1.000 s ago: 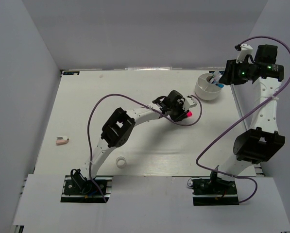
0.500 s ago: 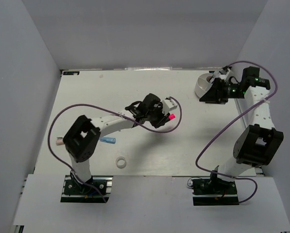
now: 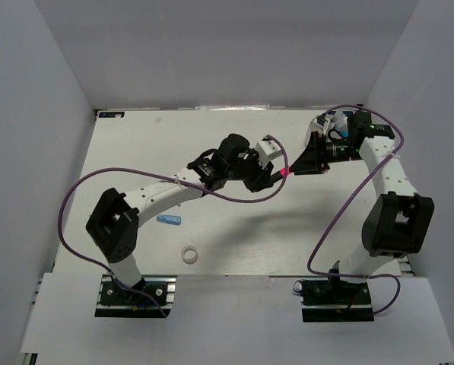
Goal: Sort the stationery into containers
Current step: Pick up the pen from the center of the board.
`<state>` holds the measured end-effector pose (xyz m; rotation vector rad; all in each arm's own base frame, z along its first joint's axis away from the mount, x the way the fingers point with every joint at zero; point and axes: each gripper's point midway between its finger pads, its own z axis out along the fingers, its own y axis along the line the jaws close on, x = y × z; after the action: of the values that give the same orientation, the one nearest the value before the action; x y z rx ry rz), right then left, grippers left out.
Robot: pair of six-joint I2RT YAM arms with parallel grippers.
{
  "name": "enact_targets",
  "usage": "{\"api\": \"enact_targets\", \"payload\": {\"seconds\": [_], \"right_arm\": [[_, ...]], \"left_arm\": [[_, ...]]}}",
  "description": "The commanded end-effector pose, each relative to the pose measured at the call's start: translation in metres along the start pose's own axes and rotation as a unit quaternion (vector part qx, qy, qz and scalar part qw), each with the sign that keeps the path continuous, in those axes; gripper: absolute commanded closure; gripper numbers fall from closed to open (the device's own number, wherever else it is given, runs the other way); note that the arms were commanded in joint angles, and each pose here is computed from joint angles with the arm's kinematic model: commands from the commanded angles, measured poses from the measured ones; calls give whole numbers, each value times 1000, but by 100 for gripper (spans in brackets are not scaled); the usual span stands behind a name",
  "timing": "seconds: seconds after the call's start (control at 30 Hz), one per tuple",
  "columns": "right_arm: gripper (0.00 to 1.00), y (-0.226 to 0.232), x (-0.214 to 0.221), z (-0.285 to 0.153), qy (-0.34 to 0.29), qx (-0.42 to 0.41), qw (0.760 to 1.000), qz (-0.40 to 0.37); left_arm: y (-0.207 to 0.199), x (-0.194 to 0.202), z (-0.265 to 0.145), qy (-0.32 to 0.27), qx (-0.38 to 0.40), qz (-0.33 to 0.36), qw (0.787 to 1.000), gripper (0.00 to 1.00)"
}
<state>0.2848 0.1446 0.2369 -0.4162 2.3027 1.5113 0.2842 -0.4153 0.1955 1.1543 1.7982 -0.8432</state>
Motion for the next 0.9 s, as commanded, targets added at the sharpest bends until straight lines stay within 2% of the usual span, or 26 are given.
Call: {"api": "enact_targets", "payload": {"seconds": [0.0,0.37,0.47,0.57,0.87], "right_arm": [[26,8,-2,4,3,-14,1000,-8],[29,-14,-6,12,13,4,1000,14],[40,-12,-7,14,14,-5,1000,15],[54,-12,-8,14,14,-8,1000,16],[69,-8,-6,29,32,-26,999,16]], "left_arm": [[-7,-23,-5,-24,15,2,1000,100],[-7,-23,-5,-24,15,1,1000,100],[-8,-27,-4,-27,19,2,999,100],[-9,-29,-4,-29,22,1,999,100],[-10,-33,-1,-33,28,-2,999,100]]}}
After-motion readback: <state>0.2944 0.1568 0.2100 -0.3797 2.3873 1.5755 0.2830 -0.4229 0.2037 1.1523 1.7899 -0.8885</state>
